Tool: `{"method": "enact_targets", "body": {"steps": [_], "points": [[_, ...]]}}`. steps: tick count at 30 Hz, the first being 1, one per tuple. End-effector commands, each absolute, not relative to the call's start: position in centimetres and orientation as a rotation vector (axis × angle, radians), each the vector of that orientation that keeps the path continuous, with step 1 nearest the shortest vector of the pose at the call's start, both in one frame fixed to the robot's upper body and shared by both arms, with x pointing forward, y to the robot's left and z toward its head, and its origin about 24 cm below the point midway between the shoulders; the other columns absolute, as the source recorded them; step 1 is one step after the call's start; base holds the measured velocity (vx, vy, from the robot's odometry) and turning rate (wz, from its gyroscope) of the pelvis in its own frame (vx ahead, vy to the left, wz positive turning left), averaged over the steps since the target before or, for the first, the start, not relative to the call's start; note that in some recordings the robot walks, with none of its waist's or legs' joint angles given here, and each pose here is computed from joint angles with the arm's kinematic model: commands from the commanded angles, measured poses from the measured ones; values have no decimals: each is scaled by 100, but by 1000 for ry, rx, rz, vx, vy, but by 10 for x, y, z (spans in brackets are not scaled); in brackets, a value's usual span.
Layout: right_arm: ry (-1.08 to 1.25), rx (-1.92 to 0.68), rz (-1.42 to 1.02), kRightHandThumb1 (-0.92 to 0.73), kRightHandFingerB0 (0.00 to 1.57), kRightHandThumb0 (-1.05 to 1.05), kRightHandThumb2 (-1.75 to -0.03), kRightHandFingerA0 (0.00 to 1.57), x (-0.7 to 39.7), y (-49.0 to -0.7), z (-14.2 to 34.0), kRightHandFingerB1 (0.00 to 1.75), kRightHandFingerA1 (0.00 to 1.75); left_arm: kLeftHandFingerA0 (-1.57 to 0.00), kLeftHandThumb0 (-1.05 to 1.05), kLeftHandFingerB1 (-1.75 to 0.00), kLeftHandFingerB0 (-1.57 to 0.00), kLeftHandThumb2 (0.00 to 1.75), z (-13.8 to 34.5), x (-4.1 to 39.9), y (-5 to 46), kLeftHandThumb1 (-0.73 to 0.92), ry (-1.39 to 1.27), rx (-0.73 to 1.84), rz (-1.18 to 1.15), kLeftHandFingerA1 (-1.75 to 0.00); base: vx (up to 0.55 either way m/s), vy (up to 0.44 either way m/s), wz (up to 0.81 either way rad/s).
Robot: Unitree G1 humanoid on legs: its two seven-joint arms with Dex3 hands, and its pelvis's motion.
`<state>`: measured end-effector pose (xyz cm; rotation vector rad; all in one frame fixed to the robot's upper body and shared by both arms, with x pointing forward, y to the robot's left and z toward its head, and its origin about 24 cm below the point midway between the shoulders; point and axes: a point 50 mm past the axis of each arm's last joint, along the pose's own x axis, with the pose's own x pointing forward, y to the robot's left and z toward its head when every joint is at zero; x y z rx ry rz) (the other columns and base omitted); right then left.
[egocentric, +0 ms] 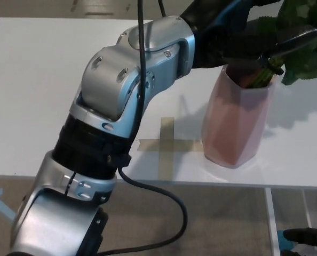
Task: Use the left hand to pick up the rose and then lift and insert it into the pink vase.
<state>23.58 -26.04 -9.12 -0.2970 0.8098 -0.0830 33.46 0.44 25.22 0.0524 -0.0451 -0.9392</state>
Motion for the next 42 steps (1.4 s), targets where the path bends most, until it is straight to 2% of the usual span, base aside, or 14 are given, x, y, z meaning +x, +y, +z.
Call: {"method": "enact_targets", "body": {"steps": [1,9,22,24,28,30,32,38,42], "points": [[841,-299,-81,-59,51,-28,-57,55,229,-264,-95,42,46,0,-78,-4,0,84,250,336,17,44,-60,54,-951,0,0,0,0],[839,-293,-85,-58,52,-28,-57,56,229,-263,-95,43,46,0,-78,-5,0,83,251,337,29,44,-58,52,-939,0,0,0,0],[845,-286,-96,-59,54,-28,-57,56,225,-264,-98,43,46,0,-78,-5,0,83,283,331,83,45,-168,1,-891,0,0,0,0],[845,-289,-106,-59,55,-28,-57,57,223,-265,-98,44,46,0,-77,-7,0,83,297,312,112,45,-257,-4,-900,0,0,0,0],[846,-289,-106,-59,55,-28,-57,57,222,-265,-99,44,46,0,-77,-7,0,83,297,310,112,45,-254,-6,-901,0,0,0,0],[860,-289,-130,-59,56,-28,-57,60,218,-265,-102,44,47,0,-79,-8,0,84,293,283,153,45,-374,53,-866,-1,0,0,0],[863,-291,-131,-59,56,-28,-57,60,217,-266,-102,44,47,0,-79,-8,0,84,291,279,157,45,-378,59,-864,-1,0,0,-3],[866,-302,-147,-59,54,-28,-57,63,211,-268,-105,43,48,0,-78,-10,0,87,243,217,208,42,-431,186,-720,-7,0,0,1],[866,-303,-148,-59,54,-28,-57,63,211,-268,-105,43,48,0,-78,-10,0,87,240,212,210,42,-431,191,-713,-7,0,0,0]]}}
